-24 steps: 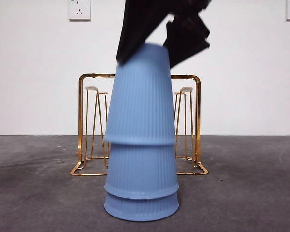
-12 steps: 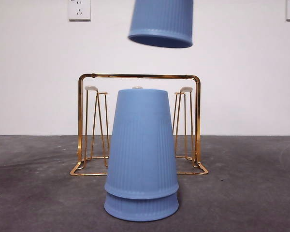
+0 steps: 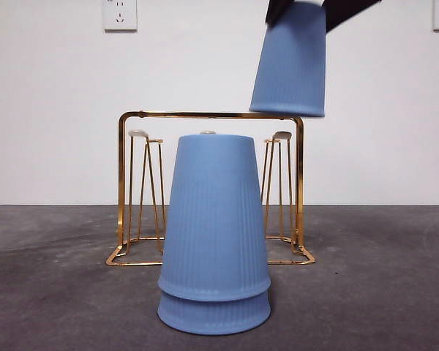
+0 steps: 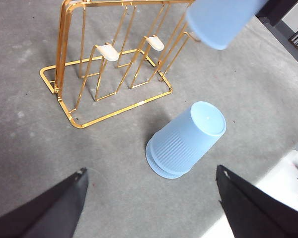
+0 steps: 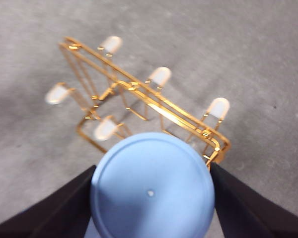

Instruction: Pick the top cup and place it on cupholder, pick up the mid cup and place it on cupholder, last pick the bottom cup and place it on cupholder.

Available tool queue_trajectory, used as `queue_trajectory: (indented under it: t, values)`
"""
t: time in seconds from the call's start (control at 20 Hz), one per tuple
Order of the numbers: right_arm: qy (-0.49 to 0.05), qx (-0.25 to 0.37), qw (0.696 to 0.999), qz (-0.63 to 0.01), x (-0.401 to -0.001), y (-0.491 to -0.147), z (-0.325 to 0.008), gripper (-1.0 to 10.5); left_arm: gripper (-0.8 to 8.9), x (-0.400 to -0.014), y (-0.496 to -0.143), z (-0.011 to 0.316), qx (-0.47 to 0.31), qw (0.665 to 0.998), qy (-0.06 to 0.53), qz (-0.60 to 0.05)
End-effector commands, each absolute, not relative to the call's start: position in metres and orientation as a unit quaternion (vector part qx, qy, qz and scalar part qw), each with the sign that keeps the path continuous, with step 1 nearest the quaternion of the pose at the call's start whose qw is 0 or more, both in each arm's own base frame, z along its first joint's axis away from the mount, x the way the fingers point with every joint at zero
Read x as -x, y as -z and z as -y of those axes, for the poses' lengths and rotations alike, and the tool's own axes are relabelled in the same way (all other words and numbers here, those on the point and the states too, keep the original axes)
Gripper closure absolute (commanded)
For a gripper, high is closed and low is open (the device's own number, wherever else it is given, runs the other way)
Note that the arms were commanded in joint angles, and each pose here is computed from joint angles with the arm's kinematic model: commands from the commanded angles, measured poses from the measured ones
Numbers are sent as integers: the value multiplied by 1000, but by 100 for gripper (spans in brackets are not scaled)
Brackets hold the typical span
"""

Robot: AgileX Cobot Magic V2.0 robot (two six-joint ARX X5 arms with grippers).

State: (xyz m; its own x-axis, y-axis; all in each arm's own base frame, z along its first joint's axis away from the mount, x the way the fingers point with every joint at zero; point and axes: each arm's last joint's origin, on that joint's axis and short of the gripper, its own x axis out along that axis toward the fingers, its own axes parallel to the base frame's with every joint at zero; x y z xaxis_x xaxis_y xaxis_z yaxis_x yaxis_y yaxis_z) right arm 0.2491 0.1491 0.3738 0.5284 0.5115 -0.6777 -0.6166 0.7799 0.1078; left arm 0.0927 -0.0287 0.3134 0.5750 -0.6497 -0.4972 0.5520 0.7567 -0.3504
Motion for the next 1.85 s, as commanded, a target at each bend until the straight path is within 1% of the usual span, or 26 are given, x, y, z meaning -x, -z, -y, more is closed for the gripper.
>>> queue_trajectory:
  t: [0.05,0.2,0.55,0.65,0.85,0.9,1.0,1.05,1.15,1.25,1.45,1.65,1.85]
  values:
    - [-329,75,869,-361,-260,-364,-157,693,407,-93,-320,29,70,886,347,-298]
    - [-326,76,865,-374,-269,-340,-162,693,407,-93,-320,29,70,886,347,-298]
    - [-313,54,868,-382,-276,-287,-162,692,407,-93,-320,29,70,886,347,-298]
    - [-312,53,868,-383,-276,-276,-161,671,407,-93,-320,29,70,886,347,-298]
    - [-308,53,865,-393,-278,-260,-162,667,407,-93,-320,29,70,886,347,-298]
    - [-307,53,863,-397,-279,-257,-162,656,407,-93,-320,29,70,886,347,-298]
    - [-307,54,862,-399,-280,-255,-163,577,407,-92,-320,29,70,886,347,-298]
    - [-307,53,863,-398,-281,-255,-163,555,407,-92,-320,29,70,886,347,-298]
    - [-307,54,862,-399,-280,-254,-163,552,407,-92,-320,29,71,886,347,-298]
    - [-307,53,865,-393,-279,-258,-162,485,407,-92,-320,29,71,886,347,-298]
    - [-309,48,881,-356,-266,-284,-155,472,404,-93,-320,29,70,886,347,-298]
    - [-315,44,888,-331,-234,-318,-138,473,403,-93,-320,29,69,887,349,-295]
    - [-338,40,884,-320,-193,-344,-120,473,399,-95,-324,32,71,888,359,-279]
